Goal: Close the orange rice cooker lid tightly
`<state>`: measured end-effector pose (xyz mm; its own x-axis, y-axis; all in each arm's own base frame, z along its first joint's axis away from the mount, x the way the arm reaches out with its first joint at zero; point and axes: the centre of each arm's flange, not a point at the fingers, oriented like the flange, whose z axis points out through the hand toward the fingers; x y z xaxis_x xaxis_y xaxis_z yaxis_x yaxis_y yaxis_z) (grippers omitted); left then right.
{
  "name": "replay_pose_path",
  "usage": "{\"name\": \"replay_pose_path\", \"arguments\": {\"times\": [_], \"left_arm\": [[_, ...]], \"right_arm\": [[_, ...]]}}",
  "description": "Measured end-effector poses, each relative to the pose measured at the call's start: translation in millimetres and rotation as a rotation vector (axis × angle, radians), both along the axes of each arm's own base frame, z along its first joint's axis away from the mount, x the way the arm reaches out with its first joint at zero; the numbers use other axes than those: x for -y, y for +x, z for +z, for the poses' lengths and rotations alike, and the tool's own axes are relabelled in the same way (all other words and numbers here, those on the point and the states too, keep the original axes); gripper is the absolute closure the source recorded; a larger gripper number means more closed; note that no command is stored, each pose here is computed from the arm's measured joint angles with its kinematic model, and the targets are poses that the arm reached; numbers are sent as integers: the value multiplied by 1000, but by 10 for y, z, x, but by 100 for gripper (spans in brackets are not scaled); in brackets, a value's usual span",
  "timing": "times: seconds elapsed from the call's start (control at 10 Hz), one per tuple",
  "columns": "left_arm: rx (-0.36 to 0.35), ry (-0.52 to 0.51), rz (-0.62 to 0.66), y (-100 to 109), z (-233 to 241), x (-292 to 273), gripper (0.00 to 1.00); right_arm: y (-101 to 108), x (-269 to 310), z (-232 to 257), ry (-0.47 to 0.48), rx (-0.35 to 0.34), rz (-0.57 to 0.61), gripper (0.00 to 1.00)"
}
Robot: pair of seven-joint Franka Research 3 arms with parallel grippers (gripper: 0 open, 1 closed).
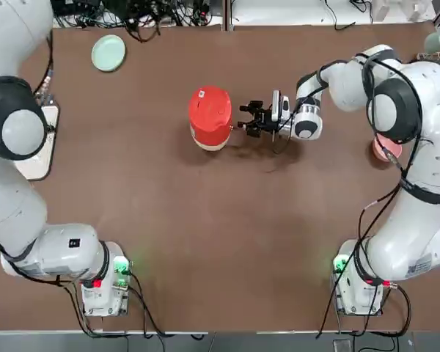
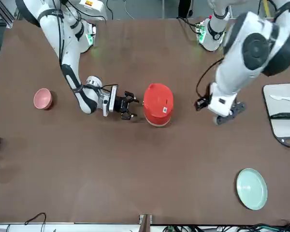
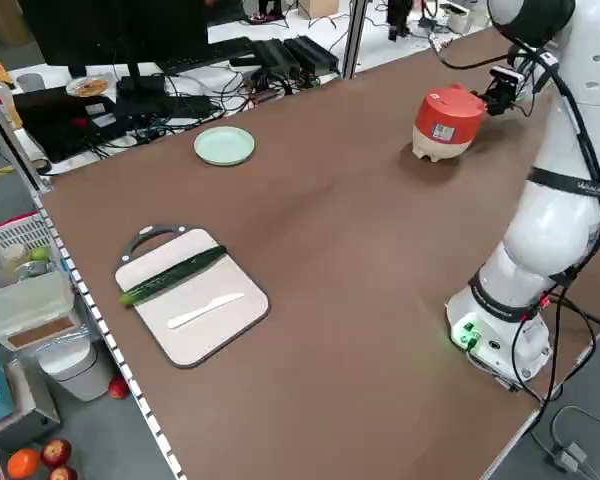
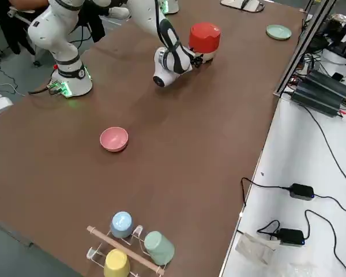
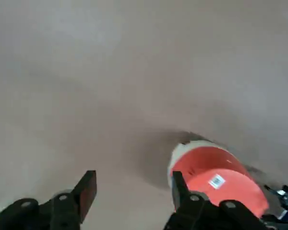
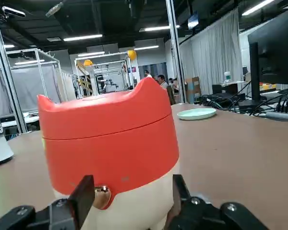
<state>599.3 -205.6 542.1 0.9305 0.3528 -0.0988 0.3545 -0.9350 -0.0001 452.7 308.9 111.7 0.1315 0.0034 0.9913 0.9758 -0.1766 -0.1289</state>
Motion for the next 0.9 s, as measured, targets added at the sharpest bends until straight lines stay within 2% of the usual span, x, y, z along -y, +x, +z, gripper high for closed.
{"name": "replay_pose_path", "arguments": {"times": [0.2, 0.3, 0.4, 0.6, 0.9], "left_arm": [[13, -1, -37, 101, 112, -595, 22], [21, 0, -65, 112, 183, -849, 11], [32, 1, -104, 114, 256, -1079, 10], [63, 8, -153, 94, 432, -1536, 1], [59, 24, -235, -26, 610, -1815, 0]], "right_arm": [[-16, 11, -55, -5, -4, -1, 26], [-28, 8, -86, -6, -7, 0, 26], [-35, 5, -103, -7, -9, 1, 26], [-33, 0, -108, -9, -9, 1, 26], [-41, -42, -117, -11, -7, 7, 26]]}}
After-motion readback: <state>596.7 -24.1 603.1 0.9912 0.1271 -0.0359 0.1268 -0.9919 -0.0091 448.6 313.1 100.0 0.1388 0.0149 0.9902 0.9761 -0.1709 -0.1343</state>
